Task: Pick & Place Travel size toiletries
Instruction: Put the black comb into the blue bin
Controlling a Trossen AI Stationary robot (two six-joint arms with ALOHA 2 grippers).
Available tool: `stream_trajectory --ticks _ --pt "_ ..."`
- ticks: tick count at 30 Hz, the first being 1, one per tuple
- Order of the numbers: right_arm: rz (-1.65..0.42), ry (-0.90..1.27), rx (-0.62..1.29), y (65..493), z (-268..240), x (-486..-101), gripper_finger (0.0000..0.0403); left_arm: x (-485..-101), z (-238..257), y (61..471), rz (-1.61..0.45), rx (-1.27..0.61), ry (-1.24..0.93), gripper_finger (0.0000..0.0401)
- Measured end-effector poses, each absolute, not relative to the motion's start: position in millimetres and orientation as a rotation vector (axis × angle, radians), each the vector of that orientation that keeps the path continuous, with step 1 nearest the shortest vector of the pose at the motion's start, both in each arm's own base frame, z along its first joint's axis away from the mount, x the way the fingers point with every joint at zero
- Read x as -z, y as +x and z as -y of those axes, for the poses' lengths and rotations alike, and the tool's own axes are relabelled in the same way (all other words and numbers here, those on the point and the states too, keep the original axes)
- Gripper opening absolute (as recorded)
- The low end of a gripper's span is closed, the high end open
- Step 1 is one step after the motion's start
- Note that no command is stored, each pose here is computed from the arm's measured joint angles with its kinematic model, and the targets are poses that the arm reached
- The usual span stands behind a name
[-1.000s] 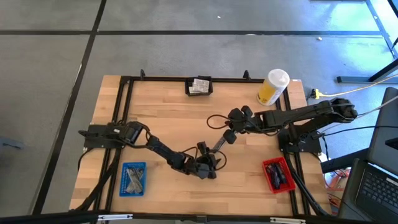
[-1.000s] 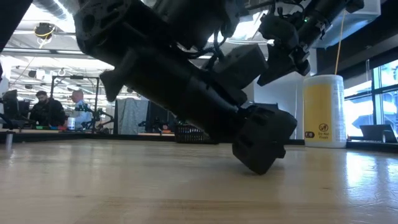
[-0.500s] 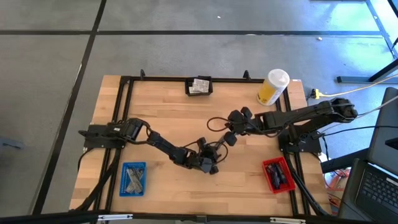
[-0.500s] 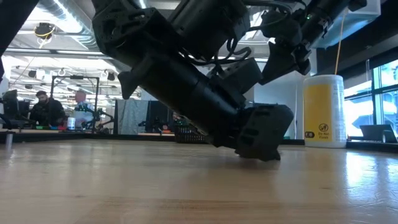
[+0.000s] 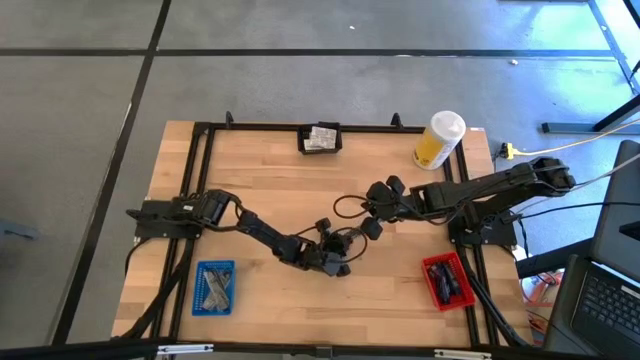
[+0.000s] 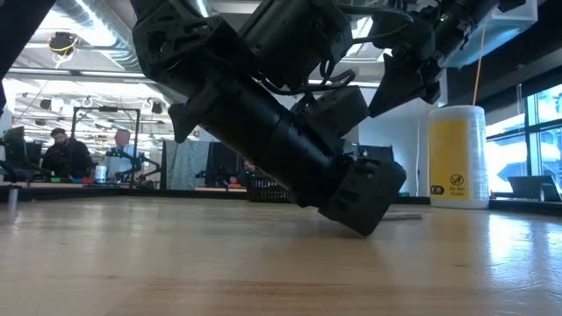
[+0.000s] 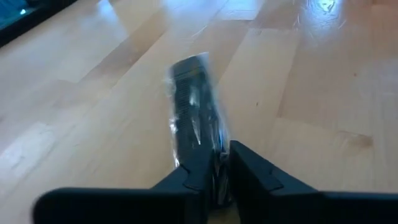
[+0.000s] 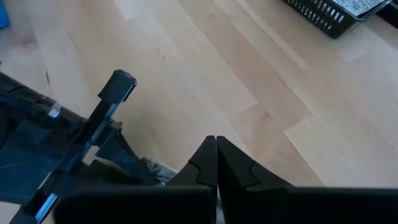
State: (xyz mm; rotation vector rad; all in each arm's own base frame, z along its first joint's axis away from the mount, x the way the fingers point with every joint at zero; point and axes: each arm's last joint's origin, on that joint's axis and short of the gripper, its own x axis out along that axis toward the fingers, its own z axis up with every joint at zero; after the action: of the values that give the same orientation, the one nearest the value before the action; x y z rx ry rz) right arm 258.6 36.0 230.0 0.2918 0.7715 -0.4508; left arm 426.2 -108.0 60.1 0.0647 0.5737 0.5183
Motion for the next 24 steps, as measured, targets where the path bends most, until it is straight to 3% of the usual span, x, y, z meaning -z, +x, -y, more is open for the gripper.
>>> stream_trajectory --ticks 5,10,18,24 --pt "-0.773 0.286 0.437 258 -40 -230 0.0001 -61 111 425 -0.575 -0.517 0.096 0.0005" --pt "-0.775 0.280 0.426 258 -43 -230 0.0001 -62 113 425 -0.580 -0.501 0.117 0.0002" --pt "-0.791 0.269 0.420 256 -45 -229 0.0001 -92 112 415 -0.681 -0.448 0.208 0.0002" --pt "-0.794 0.269 0.420 256 -45 -229 0.0001 -117 112 403 -0.771 -0.397 0.160 0.0002"
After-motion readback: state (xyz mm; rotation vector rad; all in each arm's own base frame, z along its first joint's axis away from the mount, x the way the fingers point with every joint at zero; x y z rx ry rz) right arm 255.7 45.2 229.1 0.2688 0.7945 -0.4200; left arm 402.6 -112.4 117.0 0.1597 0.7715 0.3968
